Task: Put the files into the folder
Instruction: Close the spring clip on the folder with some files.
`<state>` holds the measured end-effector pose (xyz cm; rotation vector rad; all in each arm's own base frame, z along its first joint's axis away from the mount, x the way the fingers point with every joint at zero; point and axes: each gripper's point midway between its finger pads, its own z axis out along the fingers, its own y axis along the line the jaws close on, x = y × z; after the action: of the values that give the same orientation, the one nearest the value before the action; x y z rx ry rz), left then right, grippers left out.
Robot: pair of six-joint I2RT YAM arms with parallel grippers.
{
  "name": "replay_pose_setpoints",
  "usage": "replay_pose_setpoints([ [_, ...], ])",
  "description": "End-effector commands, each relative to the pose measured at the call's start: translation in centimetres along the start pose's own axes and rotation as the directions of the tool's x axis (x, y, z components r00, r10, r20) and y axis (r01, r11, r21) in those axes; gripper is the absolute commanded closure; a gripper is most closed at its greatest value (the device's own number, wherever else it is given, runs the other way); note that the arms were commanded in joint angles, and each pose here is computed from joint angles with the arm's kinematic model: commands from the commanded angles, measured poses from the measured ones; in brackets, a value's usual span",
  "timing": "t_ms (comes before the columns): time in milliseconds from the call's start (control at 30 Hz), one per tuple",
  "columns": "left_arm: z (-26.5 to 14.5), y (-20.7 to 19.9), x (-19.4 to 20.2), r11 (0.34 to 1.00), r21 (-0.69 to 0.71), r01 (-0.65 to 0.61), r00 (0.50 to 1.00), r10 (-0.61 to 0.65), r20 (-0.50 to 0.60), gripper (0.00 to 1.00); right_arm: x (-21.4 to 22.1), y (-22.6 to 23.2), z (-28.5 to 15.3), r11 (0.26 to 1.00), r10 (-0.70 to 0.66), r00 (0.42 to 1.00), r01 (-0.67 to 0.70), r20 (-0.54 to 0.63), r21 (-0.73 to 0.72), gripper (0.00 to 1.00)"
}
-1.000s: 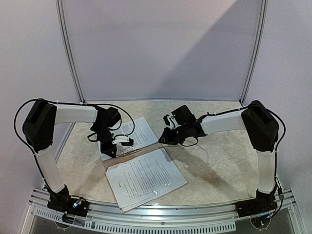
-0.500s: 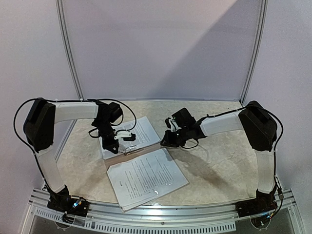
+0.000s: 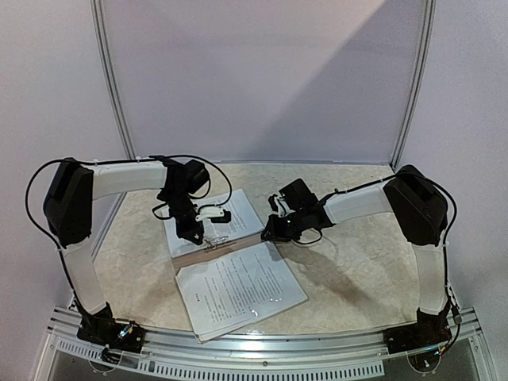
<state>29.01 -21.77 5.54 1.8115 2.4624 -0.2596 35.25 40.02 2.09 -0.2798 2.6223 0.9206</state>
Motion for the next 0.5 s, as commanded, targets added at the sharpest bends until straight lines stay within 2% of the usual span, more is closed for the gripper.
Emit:
replay_pose_setpoints([
  [0,-0.5,0.3,-2.5,1.0,-0.02,-0.013,0.999,0.014,0.044,0.95,0.9,-1.7,1.0,0.999,0.033,0.999,-0.033,-0.027,0.027,0.83],
  [467,-0.3,0.6,-6.4,0.999,-0.022,-0.035,0.996,0.037,0.085,0.94,0.3,-0.8,0.6,0.999,0.035,0.999,-0.035,-0.02,-0.003,0.83],
])
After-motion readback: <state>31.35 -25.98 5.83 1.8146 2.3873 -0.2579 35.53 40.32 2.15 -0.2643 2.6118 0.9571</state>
